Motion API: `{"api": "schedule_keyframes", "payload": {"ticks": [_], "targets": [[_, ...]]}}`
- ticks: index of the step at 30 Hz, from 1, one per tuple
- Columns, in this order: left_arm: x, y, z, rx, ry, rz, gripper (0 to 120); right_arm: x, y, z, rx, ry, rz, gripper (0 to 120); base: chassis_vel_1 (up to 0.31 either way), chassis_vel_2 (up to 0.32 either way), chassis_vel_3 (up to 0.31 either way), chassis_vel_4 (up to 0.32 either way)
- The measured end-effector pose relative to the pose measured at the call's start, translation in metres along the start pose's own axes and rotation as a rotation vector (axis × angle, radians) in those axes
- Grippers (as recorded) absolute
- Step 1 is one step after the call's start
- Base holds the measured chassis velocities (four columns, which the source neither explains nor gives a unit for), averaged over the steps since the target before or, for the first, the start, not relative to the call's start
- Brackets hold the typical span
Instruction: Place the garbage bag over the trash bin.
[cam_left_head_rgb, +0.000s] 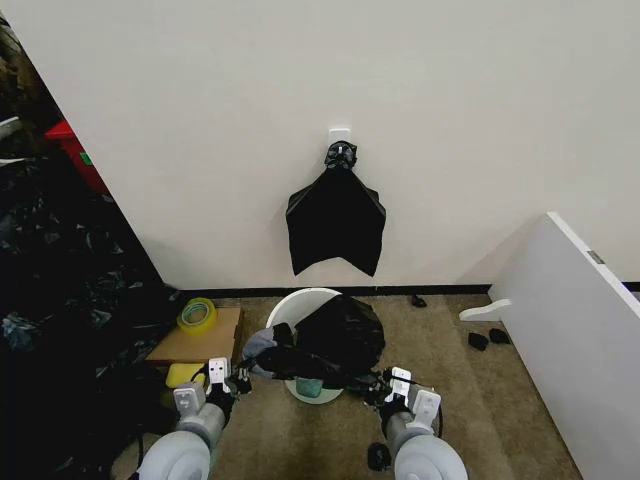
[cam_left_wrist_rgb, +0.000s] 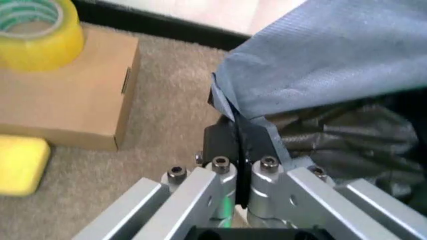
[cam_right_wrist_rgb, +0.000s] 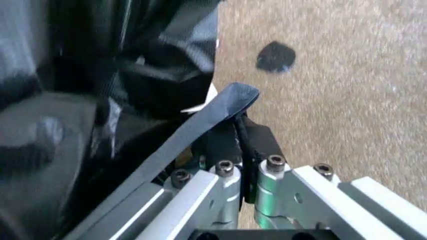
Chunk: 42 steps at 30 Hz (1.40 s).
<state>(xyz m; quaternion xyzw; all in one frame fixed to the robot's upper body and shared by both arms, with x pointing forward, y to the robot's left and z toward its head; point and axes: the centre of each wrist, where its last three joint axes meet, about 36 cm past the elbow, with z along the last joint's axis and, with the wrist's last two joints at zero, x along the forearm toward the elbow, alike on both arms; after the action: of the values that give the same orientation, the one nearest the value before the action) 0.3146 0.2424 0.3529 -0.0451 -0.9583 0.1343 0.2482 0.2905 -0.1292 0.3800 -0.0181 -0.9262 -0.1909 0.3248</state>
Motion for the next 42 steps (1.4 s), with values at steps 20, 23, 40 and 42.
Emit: {"api": "schedule_keyframes", "payload": {"ticks": [20,23,40,42], "targets": [[-0.001,0.013,0.014,-0.246,-0.04,-0.033,0,-0.011,-0.012,0.023,0.197,-0.045,0.038,0,0.0,0.0,0.0,0.0],[-0.005,0.012,0.01,-0.224,-0.049,-0.044,0,-0.014,-0.01,0.022,0.168,-0.062,0.041,0,0.0,0.0,0.0,0.0],[0.044,0.014,0.017,-0.183,-0.029,0.018,55,0.049,-0.032,0.043,0.248,-0.114,-0.051,53,0.0,0.0,0.0,0.0],[0.046,0.019,0.017,-0.181,-0.042,0.02,59,0.052,-0.033,0.045,0.259,-0.122,-0.061,58,0.0,0.0,0.0,0.0]]}}
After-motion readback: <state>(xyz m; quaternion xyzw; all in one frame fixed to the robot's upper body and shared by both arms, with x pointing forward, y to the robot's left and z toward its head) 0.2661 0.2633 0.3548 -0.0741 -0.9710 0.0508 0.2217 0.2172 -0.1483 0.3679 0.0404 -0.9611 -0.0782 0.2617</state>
